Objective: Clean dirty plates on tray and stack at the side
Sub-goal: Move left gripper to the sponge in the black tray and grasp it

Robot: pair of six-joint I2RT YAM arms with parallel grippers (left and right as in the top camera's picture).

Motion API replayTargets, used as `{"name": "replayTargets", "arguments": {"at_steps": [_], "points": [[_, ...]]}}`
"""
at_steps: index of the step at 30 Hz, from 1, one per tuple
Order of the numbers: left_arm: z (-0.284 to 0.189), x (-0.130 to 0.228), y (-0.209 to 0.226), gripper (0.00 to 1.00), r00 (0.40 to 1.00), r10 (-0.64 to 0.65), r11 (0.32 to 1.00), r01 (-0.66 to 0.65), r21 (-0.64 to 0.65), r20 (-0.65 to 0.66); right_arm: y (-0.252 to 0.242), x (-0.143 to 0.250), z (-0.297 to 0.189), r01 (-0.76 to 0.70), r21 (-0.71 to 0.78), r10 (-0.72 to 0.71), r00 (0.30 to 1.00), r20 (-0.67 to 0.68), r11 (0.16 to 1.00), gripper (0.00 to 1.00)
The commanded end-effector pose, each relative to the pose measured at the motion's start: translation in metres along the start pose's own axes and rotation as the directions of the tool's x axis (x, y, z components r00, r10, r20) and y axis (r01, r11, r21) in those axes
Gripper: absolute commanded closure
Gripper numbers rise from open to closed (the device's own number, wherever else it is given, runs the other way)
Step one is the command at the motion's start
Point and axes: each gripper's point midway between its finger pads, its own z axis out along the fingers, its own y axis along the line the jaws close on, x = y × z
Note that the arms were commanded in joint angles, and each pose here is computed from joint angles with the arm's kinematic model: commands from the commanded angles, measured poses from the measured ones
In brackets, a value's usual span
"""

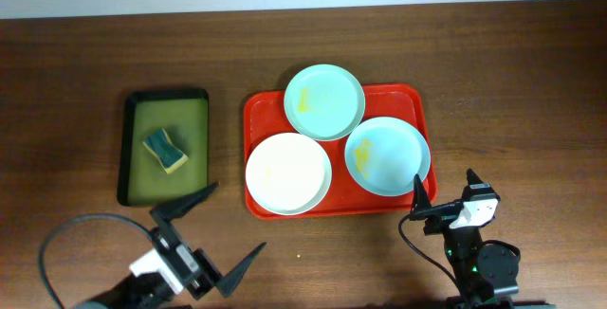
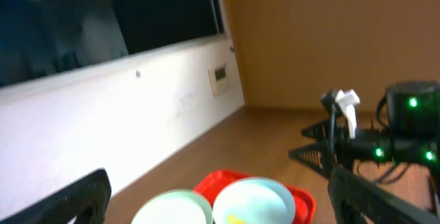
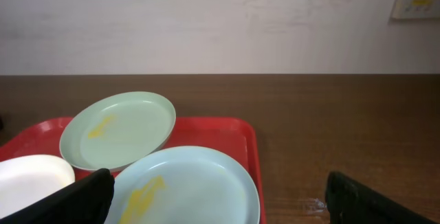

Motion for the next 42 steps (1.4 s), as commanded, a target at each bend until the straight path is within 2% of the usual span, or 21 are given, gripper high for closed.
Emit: {"name": "replayTargets", "arguments": {"at_steps": [1, 3, 5, 6, 8, 10, 14, 17, 18, 20, 23, 26, 28, 30, 32, 33, 36, 37, 40, 42], "points": [[0.007, -0.028, 0.007, 0.01, 0.995, 0.103, 0.994, -0.103, 0.02, 0.015, -0.003, 0.003, 0.0, 0.0, 0.013, 0.0, 1.0, -0.005, 1.0, 0.01], [0.009, -0.037, 0.019, 0.01, 0.987, 0.157, 0.987, -0.156, -0.038, 0.04, -0.003, 0.003, 0.0, 0.0, 0.014, 0.0, 1.0, -0.005, 1.0, 0.01], [0.01, -0.04, 0.047, 0.01, 0.991, 0.133, 0.977, -0.128, -0.172, 0.018, -0.003, 0.003, 0.0, 0.0, 0.013, 0.0, 1.0, -0.005, 1.0, 0.01], [0.008, -0.036, 0.071, 0.01, 0.996, 0.081, 0.955, -0.084, -0.284, -0.02, -0.003, 0.003, 0.0, 0.0, 0.014, 0.0, 1.0, -0.005, 1.0, 0.01], [-0.004, -0.013, 0.119, 0.01, 0.986, -0.093, 0.862, 0.009, -0.507, -0.14, -0.003, 0.003, 0.0, 0.0, 0.013, 0.0, 1.0, -0.005, 1.0, 0.01], [-0.01, 0.01, 0.138, 0.01, 0.943, -0.238, 0.803, 0.055, -0.594, -0.234, -0.003, 0.003, 0.0, 0.0, 0.013, 0.0, 1.0, -0.005, 1.0, 0.02], [0.0, 0.04, 0.139, 0.01, 0.846, -0.409, 0.806, 0.161, -0.569, -0.34, -0.003, 0.003, 0.0, 0.0, 0.014, 0.0, 1.0, -0.005, 1.0, 0.01], [0.003, 0.056, 0.147, 0.01, 0.813, -0.453, 0.794, 0.18, -0.581, -0.367, -0.003, 0.003, 0.0, 0.0, 0.014, 0.0, 1.0, -0.005, 1.0, 0.02], [0.001, 0.063, 0.153, 0.01, 0.791, -0.486, 0.77, 0.185, -0.611, -0.372, -0.003, 0.003, 0.0, 0.0, 0.013, 0.0, 1.0, -0.005, 1.0, 0.01], [-0.014, 0.085, 0.178, 0.01, 0.692, -0.633, 0.62, 0.186, -0.762, -0.346, -0.003, 0.003, 0.0, 0.0, 0.014, 0.0, 1.0, -0.005, 1.0, 0.01], [-0.033, 0.113, 0.203, 0.01, 0.553, -0.759, 0.471, 0.101, -0.876, -0.344, -0.003, 0.003, 0.0, 0.0, 0.014, 0.0, 1.0, -0.005, 1.0, 0.01], [-0.034, 0.133, 0.228, 0.01, 0.491, -0.797, 0.428, 0.048, -0.902, -0.352, -0.003, 0.003, 0.0, 0.0, 0.014, 0.0, 1.0, -0.005, 1.0, 0.01], [-0.021, 0.148, 0.238, 0.01, 0.48, -0.804, 0.442, 0.089, -0.893, -0.35, -0.003, 0.003, 0.0, 0.0, 0.014, 0.0, 1.0, -0.005, 1.0, 0.01], [-0.014, 0.171, 0.235, 0.01, 0.416, -0.832, 0.453, 0.126, -0.883, -0.367, -0.003, 0.003, 0.0, 0.0, 0.014, 0.0, 1.0, -0.005, 1.0, 0.02], [-0.019, 0.193, 0.239, 0.01, 0.363, -0.852, 0.435, 0.09, -0.896, -0.377, -0.003, 0.003, 0.0, 0.0, 0.014, 0.0, 1.0, -0.005, 1.0, 0.01], [-0.029, 0.212, 0.247, 0.01, 0.33, -0.87, 0.396, 0.028, -0.918, -0.366, -0.003, 0.003, 0.0, 0.0, 0.014, 0.0, 1.0, -0.005, 1.0, 0.01], [-0.047, 0.237, 0.264, 0.01, 0.309, -0.925, 0.225, -0.025, -0.974, -0.221, -0.003, 0.003, 0.0, 0.0, 0.013, 0.0, 1.0, -0.005, 1.0, 0.01], [-0.049, 0.246, 0.269, 0.01, 0.303, -0.934, 0.192, -0.021, -0.981, -0.189, -0.003, 0.003, 0.0, 0.0, 0.014, 0.0, 1.0, -0.005, 1.0, 0.01], [-0.055, 0.273, 0.277, 0.01, 0.272, -0.949, 0.157, -0.034, -0.987, -0.16, -0.003, 0.003, 0.0, 0.0, 0.013, 0.0, 1.0, -0.005, 1.0, 0.01], [-0.061, 0.294, 0.277, 0.01, 0.23, -0.96, 0.149, -0.052, -0.988, -0.157, -0.003, 0.003, 0.0, 0.0, 0.014, 0.0, 1.0, -0.005, 1.0, 0.01]]}}
